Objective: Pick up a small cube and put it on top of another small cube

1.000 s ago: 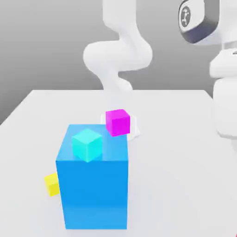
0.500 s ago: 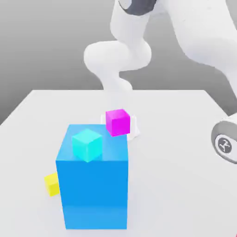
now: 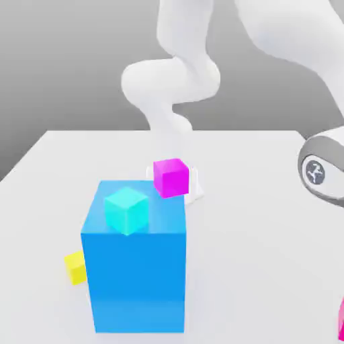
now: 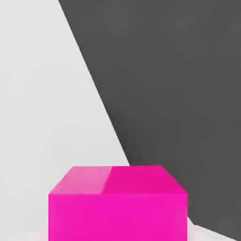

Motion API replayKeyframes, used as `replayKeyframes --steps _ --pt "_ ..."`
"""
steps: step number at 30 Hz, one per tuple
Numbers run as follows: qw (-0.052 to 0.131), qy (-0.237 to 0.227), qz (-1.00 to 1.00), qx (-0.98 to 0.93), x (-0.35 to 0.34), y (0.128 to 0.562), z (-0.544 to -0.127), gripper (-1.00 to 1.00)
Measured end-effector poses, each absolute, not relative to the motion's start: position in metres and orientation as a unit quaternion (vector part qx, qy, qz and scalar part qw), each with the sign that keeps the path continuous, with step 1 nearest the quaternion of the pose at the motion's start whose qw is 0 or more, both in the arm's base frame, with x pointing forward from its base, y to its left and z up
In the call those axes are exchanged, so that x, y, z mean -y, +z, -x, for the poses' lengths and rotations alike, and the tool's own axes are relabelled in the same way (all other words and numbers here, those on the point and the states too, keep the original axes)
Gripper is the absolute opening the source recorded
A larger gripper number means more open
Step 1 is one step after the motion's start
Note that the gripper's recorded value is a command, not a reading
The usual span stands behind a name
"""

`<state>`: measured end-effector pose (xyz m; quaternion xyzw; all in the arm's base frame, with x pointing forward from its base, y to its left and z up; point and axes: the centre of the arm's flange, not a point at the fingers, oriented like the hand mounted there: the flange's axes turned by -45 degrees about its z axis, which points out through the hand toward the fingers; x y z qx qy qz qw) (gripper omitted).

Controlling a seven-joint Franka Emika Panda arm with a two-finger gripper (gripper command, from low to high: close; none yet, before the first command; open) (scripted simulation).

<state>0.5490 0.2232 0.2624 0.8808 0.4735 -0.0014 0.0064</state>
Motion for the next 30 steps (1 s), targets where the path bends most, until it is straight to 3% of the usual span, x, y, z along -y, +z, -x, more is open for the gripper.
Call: replayKeyframes --steps 8,17,21,22,30 --pt "0.009 -0.001 -0.972 -0.237 -0.075 0.365 -0.539 -1.0" --pt "0.0 0.0 -1.0 0.029 0.051 0.454 -0.464 -1.0" --pt "-0.003 0.0 -0.998 0.066 0.066 0.42 -0.451 -1.0" --pt "-0.003 0.0 -0.998 0.068 0.067 0.408 -0.45 1.0" --pt "0.0 0.0 -0.998 0.069 0.068 0.416 -0.45 1.0"
